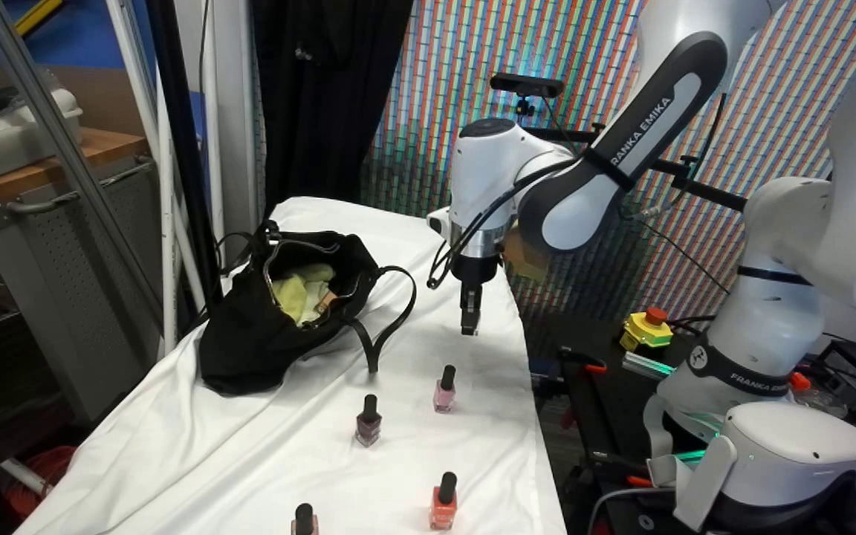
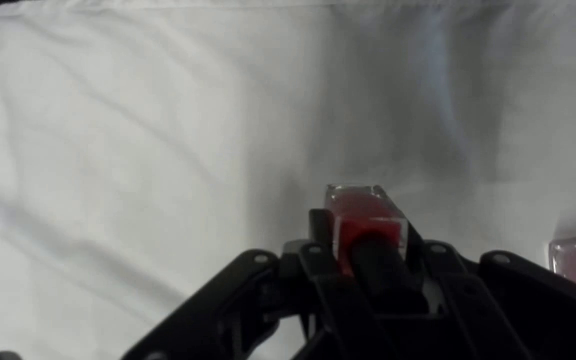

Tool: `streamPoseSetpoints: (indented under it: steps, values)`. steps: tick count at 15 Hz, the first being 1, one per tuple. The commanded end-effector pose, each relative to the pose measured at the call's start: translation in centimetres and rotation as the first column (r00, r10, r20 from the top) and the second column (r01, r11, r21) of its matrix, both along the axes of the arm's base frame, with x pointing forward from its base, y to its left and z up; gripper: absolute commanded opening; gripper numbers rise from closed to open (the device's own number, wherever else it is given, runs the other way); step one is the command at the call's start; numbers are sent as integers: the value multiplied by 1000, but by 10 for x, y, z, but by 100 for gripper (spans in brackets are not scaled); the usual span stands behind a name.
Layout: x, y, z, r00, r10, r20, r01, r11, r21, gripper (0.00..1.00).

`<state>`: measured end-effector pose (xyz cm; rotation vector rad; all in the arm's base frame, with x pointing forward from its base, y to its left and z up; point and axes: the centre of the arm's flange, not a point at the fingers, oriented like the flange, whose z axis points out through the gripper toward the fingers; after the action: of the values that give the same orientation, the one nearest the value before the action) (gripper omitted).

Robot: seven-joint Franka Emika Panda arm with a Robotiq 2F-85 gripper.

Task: Pick up all the nail polish from the table and put them in the black bag.

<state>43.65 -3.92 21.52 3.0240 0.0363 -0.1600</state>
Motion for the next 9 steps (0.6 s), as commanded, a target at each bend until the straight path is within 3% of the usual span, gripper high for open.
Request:
streamPoseSetpoints:
  steps: [1, 9]
  values:
    - [47, 18, 48, 994, 91, 65, -87, 993, -76, 15]
    - [142, 54, 90, 933, 251, 257, -195, 955, -224, 15]
